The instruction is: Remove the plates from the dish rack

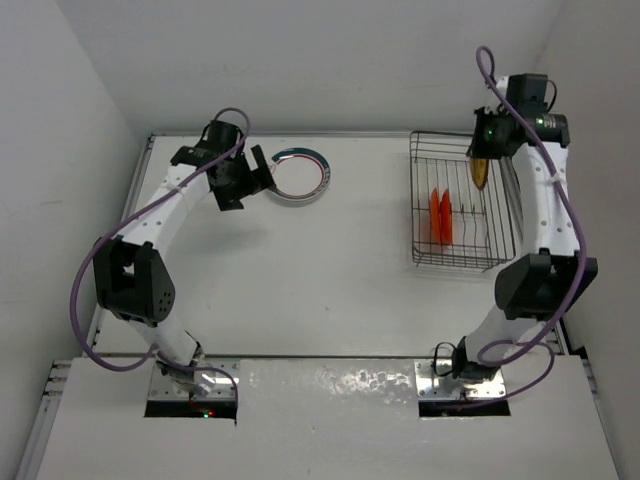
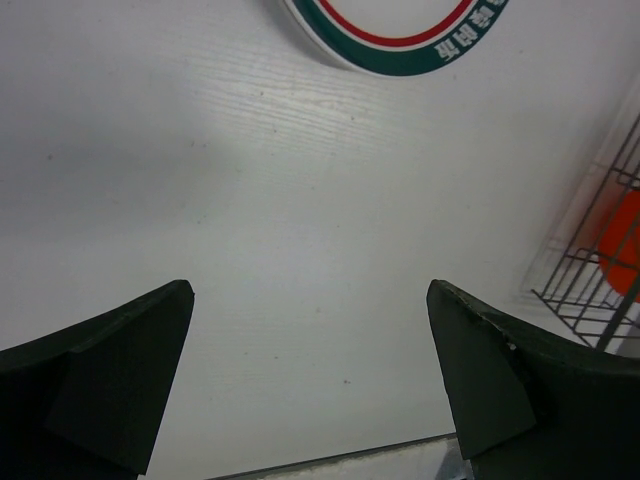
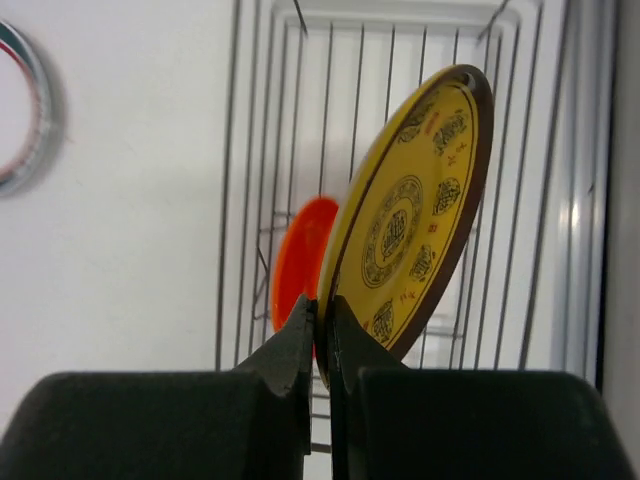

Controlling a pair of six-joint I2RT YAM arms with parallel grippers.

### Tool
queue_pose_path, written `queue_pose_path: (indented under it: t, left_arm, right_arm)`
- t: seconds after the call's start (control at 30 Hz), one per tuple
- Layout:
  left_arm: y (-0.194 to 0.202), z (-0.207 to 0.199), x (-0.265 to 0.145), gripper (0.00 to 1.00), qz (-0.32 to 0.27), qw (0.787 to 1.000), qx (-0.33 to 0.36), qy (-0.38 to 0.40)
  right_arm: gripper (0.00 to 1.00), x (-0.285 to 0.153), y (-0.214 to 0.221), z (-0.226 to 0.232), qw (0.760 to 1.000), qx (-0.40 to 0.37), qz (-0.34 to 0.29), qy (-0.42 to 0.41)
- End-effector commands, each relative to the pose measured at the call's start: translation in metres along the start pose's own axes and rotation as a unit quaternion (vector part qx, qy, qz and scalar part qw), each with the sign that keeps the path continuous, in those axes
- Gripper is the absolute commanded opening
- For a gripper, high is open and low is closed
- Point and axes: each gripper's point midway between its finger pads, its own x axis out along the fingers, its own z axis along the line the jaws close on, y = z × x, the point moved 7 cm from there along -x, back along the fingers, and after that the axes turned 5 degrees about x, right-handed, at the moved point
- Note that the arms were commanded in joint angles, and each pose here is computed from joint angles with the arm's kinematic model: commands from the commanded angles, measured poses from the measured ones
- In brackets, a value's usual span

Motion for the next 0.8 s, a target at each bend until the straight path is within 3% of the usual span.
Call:
queue_pose_path:
  t: [0.0, 0.07, 0.1, 0.13, 0.27, 0.37, 0.47, 0.63, 0.77]
  left_arm:
    - [-0.017, -0.021, -0.018, 1.00, -0.032, 0.998, -0.037, 0.045]
    - [-0.026, -0.033, -0.026, 1.00, -0.044, 0.994, -0.069, 0.077]
    - [-0.034, -0.044, -0.032, 1.00, -0.055, 0.989, -0.076, 0.115]
    - [-0.037, -0.051, -0.036, 1.00, -0.055, 0.984, -0.103, 0.137]
    - [-0.058, -0.077, -0.060, 1.00, -0.076, 0.957, -0.152, 0.236]
    - [-0.075, -0.087, -0.078, 1.00, -0.096, 0.947, -0.159, 0.264]
    - [-0.078, -0.090, -0.080, 1.00, -0.094, 0.947, -0.156, 0.267]
    - [-0.046, -0.082, -0.046, 1.00, -0.032, 0.965, -0.138, 0.222]
    - [-0.026, -0.087, -0.023, 1.00, 0.007, 0.972, -0.111, 0.206]
  right_arm:
    - [0.00, -0.050, -0.031, 0.021, 0.995, -0.040, -0.079, -0.045]
    - [0.00, -0.062, -0.040, 0.042, 0.987, -0.095, -0.109, -0.072]
    - [0.00, -0.065, -0.038, 0.070, 0.976, -0.157, -0.116, -0.096]
    - [0.00, -0.064, -0.030, 0.099, 0.966, -0.206, -0.111, -0.109]
    - [0.00, -0.055, -0.002, 0.143, 0.927, -0.356, -0.074, -0.089]
    - [0.00, -0.050, 0.035, 0.182, 0.882, -0.466, -0.038, -0.060]
    - [0.00, -0.048, 0.062, 0.207, 0.850, -0.522, -0.020, -0.060]
    - [0.00, -0.053, 0.099, 0.260, 0.791, -0.600, -0.022, -0.117]
    - [0.00, -0.050, 0.103, 0.287, 0.777, -0.616, -0.032, -0.129]
